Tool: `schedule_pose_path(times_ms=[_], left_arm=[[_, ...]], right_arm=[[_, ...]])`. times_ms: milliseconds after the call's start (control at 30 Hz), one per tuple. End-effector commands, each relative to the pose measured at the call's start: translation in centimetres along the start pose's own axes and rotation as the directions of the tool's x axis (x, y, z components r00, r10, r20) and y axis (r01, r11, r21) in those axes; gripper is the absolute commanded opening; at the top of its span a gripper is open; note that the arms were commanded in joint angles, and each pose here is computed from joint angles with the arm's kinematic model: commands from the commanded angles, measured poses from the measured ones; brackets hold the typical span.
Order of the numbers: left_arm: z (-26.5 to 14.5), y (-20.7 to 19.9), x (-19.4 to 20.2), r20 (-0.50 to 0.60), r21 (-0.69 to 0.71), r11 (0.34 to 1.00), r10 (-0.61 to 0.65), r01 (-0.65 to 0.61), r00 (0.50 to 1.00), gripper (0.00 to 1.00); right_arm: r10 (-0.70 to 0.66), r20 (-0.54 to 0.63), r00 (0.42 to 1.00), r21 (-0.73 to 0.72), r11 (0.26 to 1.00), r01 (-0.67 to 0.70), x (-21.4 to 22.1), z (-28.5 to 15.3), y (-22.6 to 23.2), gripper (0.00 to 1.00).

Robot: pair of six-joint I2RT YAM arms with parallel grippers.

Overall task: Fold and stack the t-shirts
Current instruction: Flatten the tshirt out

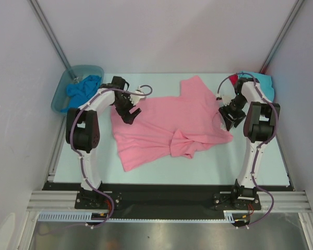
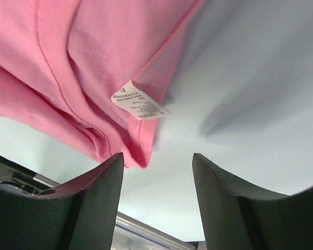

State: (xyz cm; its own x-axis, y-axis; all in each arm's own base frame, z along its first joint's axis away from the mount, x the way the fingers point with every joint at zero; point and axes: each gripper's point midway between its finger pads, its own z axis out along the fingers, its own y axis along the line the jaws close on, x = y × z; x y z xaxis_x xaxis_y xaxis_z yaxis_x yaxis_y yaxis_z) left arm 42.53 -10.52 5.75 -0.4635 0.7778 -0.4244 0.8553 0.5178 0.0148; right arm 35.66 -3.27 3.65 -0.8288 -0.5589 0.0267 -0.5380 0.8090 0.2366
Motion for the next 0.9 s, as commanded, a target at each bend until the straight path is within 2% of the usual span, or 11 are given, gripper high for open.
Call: schedule_pose_path(times_ms=[0, 133, 167, 233, 367, 700, 867], left_arm=[[-0.7, 0.4, -1.7, 0.014, -0.018, 0.994, 0.104, -0.104, 0.994, 1.00], [0.6, 1.0, -1.5, -0.037, -0.029, 0.990, 0.135, -0.136, 0.990, 1.00], [0.7, 1.2, -1.4, -0.049, -0.037, 0.989, 0.142, -0.144, 0.989, 1.00], [0.7, 1.7, -1.6, -0.060, -0.051, 0.986, 0.158, -0.161, 0.986, 1.00], [1.2, 2.0, -1.3, -0.099, -0.057, 0.978, 0.196, -0.202, 0.976, 1.00], [1.7, 3.1, 0.7, -0.271, -0.108, 0.952, 0.250, -0.287, 0.930, 1.00], [2.3, 3.9, 2.5, -0.399, -0.132, 0.931, 0.264, -0.340, 0.878, 1.00]], right_arm=[[0.052, 0.118, 0.992, -0.003, 0.999, -0.052, -2.1, -3.7, -0.2, 0.61], [0.091, 0.290, 0.953, 0.084, 0.989, -0.120, -5.8, -6.0, -2.6, 0.57], [0.096, 0.318, 0.943, 0.098, 0.986, -0.133, -6.6, -6.4, -3.0, 0.47], [0.115, 0.380, 0.918, 0.119, 0.978, -0.172, -8.5, -6.8, -3.7, 0.41], [0.113, 0.382, 0.917, 0.117, 0.979, -0.170, -10.8, -5.5, -3.8, 0.49], [0.099, 0.399, 0.912, 0.073, 0.988, -0.140, -14.7, -2.6, -4.1, 0.56], [0.095, 0.420, 0.902, 0.059, 0.990, -0.132, -15.2, -3.1, -3.9, 0.57]])
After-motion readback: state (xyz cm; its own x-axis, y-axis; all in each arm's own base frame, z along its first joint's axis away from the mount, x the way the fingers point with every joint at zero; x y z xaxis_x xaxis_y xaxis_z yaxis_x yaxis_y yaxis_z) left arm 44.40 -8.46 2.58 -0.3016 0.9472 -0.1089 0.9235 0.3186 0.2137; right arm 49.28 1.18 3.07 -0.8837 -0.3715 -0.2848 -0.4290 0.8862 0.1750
